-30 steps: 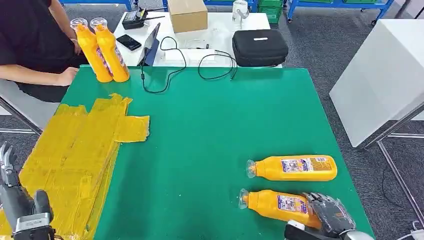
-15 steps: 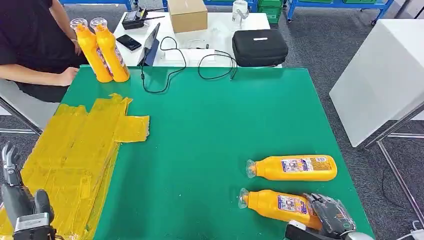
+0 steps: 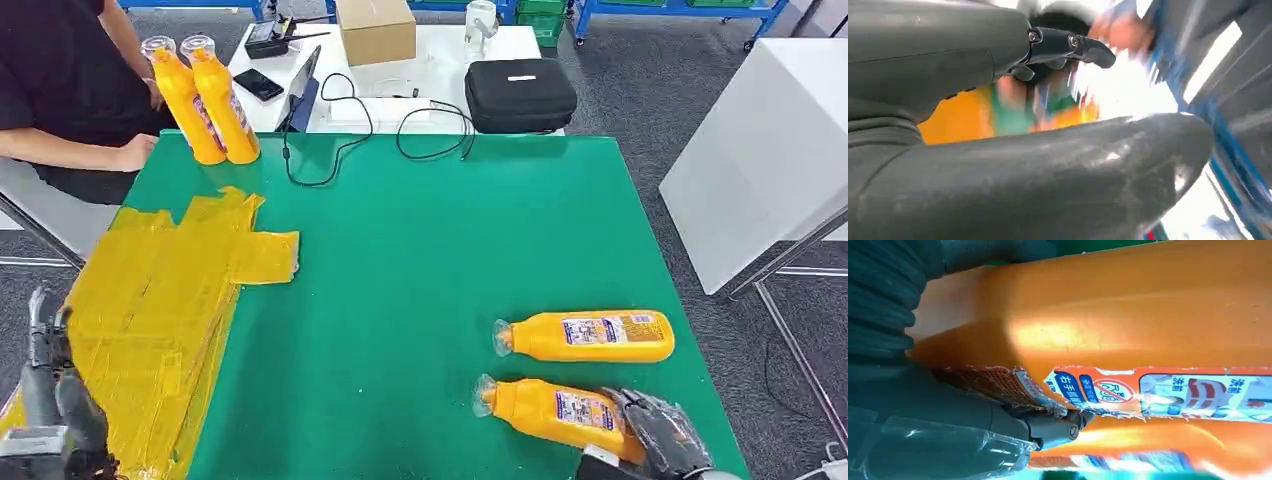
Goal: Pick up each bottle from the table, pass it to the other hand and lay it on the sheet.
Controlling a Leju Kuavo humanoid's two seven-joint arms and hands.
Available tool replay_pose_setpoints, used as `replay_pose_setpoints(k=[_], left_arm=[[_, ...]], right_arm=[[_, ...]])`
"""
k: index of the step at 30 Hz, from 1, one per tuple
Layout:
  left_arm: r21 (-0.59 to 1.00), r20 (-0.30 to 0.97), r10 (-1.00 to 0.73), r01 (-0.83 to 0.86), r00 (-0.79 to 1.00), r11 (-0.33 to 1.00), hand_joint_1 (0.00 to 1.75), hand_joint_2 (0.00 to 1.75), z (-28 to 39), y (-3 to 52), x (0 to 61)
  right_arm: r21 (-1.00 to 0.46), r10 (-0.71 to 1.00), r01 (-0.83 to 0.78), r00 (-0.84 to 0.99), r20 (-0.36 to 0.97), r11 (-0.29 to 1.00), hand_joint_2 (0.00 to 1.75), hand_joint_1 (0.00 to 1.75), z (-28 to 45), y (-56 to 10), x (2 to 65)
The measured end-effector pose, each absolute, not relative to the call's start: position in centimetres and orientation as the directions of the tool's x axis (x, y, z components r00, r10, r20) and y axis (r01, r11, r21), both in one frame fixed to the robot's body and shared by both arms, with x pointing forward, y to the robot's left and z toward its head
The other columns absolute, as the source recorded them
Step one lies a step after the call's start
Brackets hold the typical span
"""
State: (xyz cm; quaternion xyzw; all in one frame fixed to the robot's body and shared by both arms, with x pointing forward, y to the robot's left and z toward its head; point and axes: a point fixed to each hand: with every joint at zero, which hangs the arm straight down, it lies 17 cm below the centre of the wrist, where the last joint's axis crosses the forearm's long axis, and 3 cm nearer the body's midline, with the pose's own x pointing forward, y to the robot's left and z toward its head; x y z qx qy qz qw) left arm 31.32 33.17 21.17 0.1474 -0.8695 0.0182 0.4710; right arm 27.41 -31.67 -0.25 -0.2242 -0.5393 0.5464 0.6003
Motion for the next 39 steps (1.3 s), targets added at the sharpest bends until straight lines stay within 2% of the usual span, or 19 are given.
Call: replay_pose_setpoints(k=[3,7,11,15,20,39], left_arm=[[-0.075,0.854,0.015,-0.094,-0.520,0.993,0.00,1.75,20.7,32.0,30.7],[-0.247,0.819,0.227,0.033,-0.526,0.968,0.00,1.75,21.4,30.4,29.0],[-0.331,0.790,0.332,0.098,-0.516,0.939,0.00,1.75,22.1,28.5,28.6],[-0.401,0.741,0.430,0.173,-0.517,0.900,0.00,1.75,23.9,25.6,30.0],[-0.413,0.729,0.466,0.221,-0.502,0.884,0.00,1.75,24.3,24.2,30.0],[-0.408,0.726,0.491,0.273,-0.481,0.871,0.00,1.75,24.5,23.0,29.9]], right_arm=[[-0.833,0.809,-0.377,-0.278,0.518,0.404,1.75,1.75,2.7,-26.8,28.3],[-0.782,0.676,-0.288,-0.394,0.623,0.553,1.75,1.75,9.6,-22.2,32.1],[-0.710,0.550,-0.277,-0.476,0.686,0.647,1.75,1.75,15.0,-18.7,36.1],[-0.620,0.450,-0.263,-0.491,0.745,0.739,1.75,1.75,19.3,-12.3,44.0],[-0.580,0.386,-0.296,-0.512,0.767,0.759,1.75,1.75,21.3,-8.0,45.7],[-0.562,0.362,-0.336,-0.501,0.786,0.756,1.75,1.75,21.2,-5.4,46.4]])
